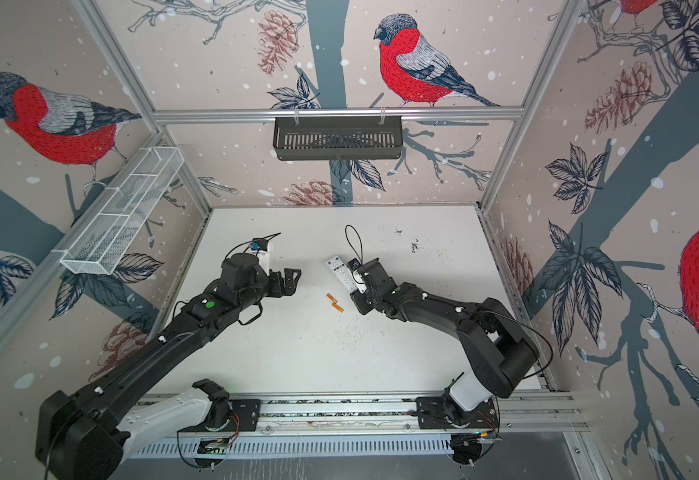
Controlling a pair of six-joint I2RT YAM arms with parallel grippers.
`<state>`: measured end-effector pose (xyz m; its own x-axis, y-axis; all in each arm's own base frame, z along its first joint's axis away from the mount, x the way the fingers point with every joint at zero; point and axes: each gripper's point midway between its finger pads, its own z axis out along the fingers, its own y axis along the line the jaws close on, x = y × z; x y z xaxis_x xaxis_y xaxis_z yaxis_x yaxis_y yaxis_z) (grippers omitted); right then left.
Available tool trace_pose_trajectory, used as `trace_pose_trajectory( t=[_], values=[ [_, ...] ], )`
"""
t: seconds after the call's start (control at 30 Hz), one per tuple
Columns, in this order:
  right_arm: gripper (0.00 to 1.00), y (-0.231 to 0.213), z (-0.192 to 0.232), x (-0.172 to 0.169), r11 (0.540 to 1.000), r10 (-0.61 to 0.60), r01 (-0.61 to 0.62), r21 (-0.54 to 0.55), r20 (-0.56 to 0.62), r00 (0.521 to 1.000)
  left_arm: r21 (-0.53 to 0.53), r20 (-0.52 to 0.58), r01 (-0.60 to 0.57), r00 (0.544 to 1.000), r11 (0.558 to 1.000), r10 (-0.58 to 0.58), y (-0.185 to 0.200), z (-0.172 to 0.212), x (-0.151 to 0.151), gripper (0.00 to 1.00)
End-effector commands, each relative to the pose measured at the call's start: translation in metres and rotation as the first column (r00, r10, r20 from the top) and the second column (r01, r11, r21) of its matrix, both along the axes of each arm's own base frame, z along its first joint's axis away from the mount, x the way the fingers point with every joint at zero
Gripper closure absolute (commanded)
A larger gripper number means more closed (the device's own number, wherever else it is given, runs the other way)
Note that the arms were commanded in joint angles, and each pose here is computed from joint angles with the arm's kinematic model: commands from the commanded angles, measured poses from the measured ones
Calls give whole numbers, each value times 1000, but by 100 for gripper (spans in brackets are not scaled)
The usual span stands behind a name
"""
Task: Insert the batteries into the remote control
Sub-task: 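Close the right gripper on the white remote while the left gripper hovers, then lift the remote with the right gripper toward the left gripper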
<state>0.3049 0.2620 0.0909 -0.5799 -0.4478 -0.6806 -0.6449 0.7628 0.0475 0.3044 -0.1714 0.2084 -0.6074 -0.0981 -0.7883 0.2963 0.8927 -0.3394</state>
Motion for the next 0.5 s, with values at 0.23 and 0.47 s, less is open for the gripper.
trace_pose_trajectory(
  t=[0.23, 0.47],
  values=[
    [54, 11, 106, -23, 897, 175, -172, 408, 28, 984, -319, 388, 505, 842, 802, -375, -73, 94, -42, 3],
    [54, 17, 179, -71, 723, 355, -352, 595, 118, 928, -353, 516, 681, 714, 642, -473, -91, 127, -63, 3]
  ],
)
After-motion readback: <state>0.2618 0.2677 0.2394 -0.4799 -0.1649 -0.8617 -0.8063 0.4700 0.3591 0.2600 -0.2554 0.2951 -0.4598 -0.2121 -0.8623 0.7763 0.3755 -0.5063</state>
